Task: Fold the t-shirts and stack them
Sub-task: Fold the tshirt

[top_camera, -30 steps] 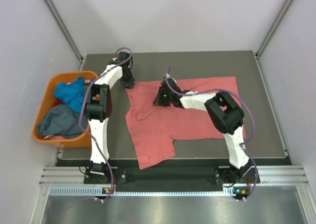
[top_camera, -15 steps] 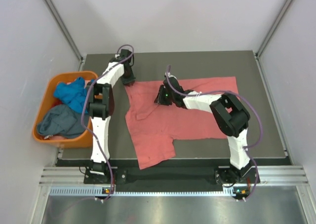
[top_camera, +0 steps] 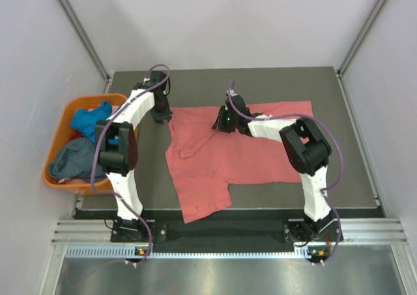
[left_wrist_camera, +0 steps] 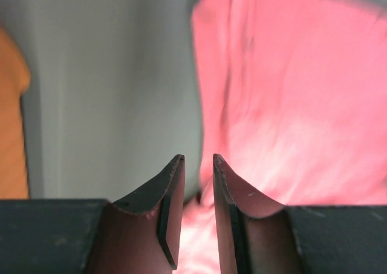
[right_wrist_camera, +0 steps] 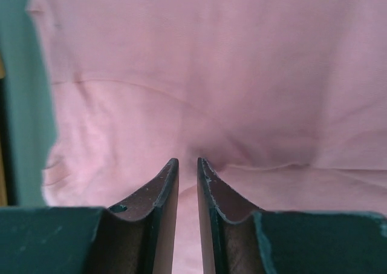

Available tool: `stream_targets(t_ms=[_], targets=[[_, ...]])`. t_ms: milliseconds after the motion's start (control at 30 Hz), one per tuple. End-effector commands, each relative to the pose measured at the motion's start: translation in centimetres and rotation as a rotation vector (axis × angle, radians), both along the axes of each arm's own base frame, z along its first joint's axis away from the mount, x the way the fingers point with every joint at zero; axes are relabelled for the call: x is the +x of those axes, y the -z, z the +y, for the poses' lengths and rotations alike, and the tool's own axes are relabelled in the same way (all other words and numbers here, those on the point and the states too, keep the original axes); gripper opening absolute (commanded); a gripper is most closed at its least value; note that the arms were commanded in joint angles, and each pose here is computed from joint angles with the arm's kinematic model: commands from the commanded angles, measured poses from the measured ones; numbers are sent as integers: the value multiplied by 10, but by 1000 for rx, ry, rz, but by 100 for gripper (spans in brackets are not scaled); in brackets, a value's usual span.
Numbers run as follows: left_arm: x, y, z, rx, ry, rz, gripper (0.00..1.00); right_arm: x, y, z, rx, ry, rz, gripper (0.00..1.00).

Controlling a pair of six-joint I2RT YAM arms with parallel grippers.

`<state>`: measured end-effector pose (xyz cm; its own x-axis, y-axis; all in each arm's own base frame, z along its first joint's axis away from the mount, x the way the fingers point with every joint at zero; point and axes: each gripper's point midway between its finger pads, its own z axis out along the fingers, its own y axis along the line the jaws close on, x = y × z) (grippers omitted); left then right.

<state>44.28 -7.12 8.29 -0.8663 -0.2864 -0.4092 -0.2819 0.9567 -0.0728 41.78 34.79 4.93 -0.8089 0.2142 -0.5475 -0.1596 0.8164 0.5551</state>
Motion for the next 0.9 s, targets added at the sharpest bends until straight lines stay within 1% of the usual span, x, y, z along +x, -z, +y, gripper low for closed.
stream_targets(t_ms=[0,67,133,300,467,533,667,867], targets=[[-17,3,2,5,-4,7,30,9,5,0,-7,-24,-16,19],[-24,15,3,12,-7,59,30,9,7,-1,-18,-31,-22,19],[-20,28,1,9,-4,84,30,9,4,-2,-20,-36,-32,19],[-1,50,-2,-1,12,66,31,8,-19,-3,-2,-41,-77,19],[7,63,-2,-25,8,76,31,2,-35,-7,4,-40,-101,19],[5,63,5,5,-19,87,31,-1,-37,-11,-1,-39,-104,19],[6,49,13,36,-66,59,31,-2,-42,-17,-23,-31,-121,19],[12,35,14,30,-95,25,28,-1,-48,-19,-45,-33,-134,20]])
